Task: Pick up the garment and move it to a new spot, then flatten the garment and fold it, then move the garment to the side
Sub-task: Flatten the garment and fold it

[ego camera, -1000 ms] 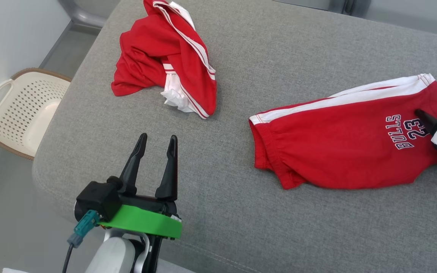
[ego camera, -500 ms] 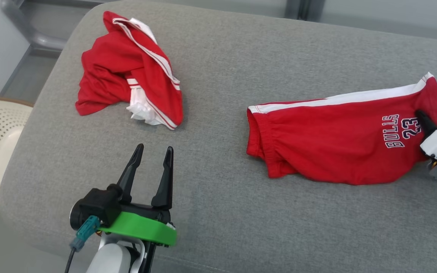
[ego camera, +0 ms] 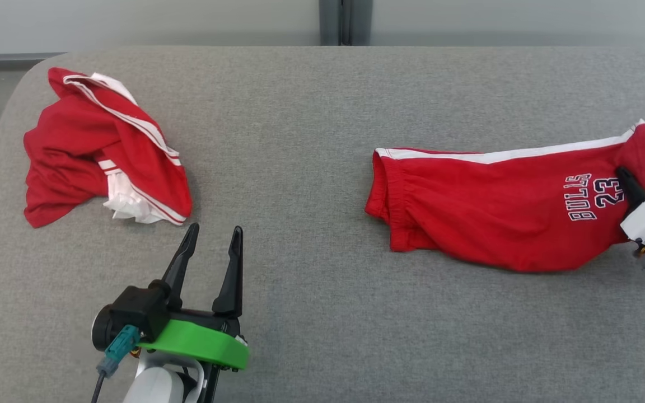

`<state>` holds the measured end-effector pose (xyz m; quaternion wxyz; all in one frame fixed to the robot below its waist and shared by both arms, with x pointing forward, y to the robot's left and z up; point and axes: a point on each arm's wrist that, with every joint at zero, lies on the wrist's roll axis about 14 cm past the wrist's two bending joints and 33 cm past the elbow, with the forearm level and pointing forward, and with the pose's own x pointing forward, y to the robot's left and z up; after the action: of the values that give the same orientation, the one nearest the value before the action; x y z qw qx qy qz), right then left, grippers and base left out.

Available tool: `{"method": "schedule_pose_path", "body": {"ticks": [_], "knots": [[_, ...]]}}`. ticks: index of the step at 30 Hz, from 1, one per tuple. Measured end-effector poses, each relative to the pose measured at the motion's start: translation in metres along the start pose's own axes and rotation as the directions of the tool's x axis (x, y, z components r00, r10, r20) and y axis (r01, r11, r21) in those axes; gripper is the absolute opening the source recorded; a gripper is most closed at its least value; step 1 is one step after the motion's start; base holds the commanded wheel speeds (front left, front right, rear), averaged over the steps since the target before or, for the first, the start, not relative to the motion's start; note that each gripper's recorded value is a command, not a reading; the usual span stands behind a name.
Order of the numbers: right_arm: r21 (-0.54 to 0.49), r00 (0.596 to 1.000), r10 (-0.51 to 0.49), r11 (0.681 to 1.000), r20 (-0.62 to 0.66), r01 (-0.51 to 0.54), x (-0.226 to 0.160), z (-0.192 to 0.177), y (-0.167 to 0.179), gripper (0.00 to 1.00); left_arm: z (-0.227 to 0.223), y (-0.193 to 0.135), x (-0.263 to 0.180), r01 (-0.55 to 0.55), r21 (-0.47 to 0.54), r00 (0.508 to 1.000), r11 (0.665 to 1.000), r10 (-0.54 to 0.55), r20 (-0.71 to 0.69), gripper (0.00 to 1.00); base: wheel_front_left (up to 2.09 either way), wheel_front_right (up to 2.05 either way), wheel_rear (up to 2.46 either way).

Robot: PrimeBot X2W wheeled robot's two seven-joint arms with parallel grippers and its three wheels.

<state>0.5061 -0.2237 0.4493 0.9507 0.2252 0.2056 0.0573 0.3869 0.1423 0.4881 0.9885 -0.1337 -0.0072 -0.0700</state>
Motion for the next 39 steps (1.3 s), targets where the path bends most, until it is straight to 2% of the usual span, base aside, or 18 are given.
{"method": "schedule_pose_path", "body": {"ticks": [6, 10, 16, 23, 31, 32, 34, 39], "knots": [[-0.105, 0.996, 0.081, 0.991, 0.026, -0.078, -0.001, 0.016, 0.031, 0.0, 0.002, -0.009, -0.001, 0.026, -0.01, 1.0, 1.0, -0.026, 0.006, 1.0, 0.0, 0.0, 0.0], [-0.161, 0.982, 0.189, 0.969, -0.012, -0.188, 0.01, 0.009, 0.079, 0.0, 0.001, -0.004, -0.01, 0.003, -0.013, 1.0, 1.0, -0.002, 0.004, 1.0, 0.0, 0.0, 0.0], [-0.226, 0.95, 0.28, 0.925, -0.137, -0.305, 0.026, -0.024, 0.132, 0.0, 0.004, 0.009, -0.022, -0.042, -0.009, 0.999, 0.999, 0.042, 0.008, 1.0, 0.0, 0.0, 0.0], [-0.241, 0.905, 0.341, 0.884, -0.252, -0.4, 0.039, -0.061, 0.182, 0.0, 0.006, 0.028, -0.037, -0.114, -0.019, 0.993, 0.993, 0.115, 0.012, 1.0, 0.0, 0.0, 0.0], [-0.26, 0.863, 0.339, 0.855, -0.374, -0.449, 0.044, -0.101, 0.205, 0.0, 0.008, 0.04, -0.046, -0.158, -0.017, 0.987, 0.987, 0.158, 0.013, 1.0, 0.0, 0.0, 0.0], [-0.261, 0.862, 0.339, 0.854, -0.378, -0.45, 0.045, -0.103, 0.205, 0.26, 0.007, 0.041, -0.046, -0.161, -0.017, 0.987, 0.987, 0.161, 0.012, 1.0, 0.0, 0.0, 0.0], [-0.263, 0.86, 0.337, 0.853, -0.382, -0.451, 0.044, -0.104, 0.205, 1.0, 0.007, 0.042, -0.046, -0.163, -0.018, 0.987, 0.987, 0.163, 0.012, 1.0, 0.0, 0.0, 0.0], [-0.252, 0.867, 0.361, 0.854, -0.343, -0.455, 0.038, -0.094, 0.207, 1.0, 0.007, 0.038, -0.042, -0.147, -0.021, 0.989, 0.989, 0.148, 0.012, 1.0, 0.0, 0.0, 0.0]]}}
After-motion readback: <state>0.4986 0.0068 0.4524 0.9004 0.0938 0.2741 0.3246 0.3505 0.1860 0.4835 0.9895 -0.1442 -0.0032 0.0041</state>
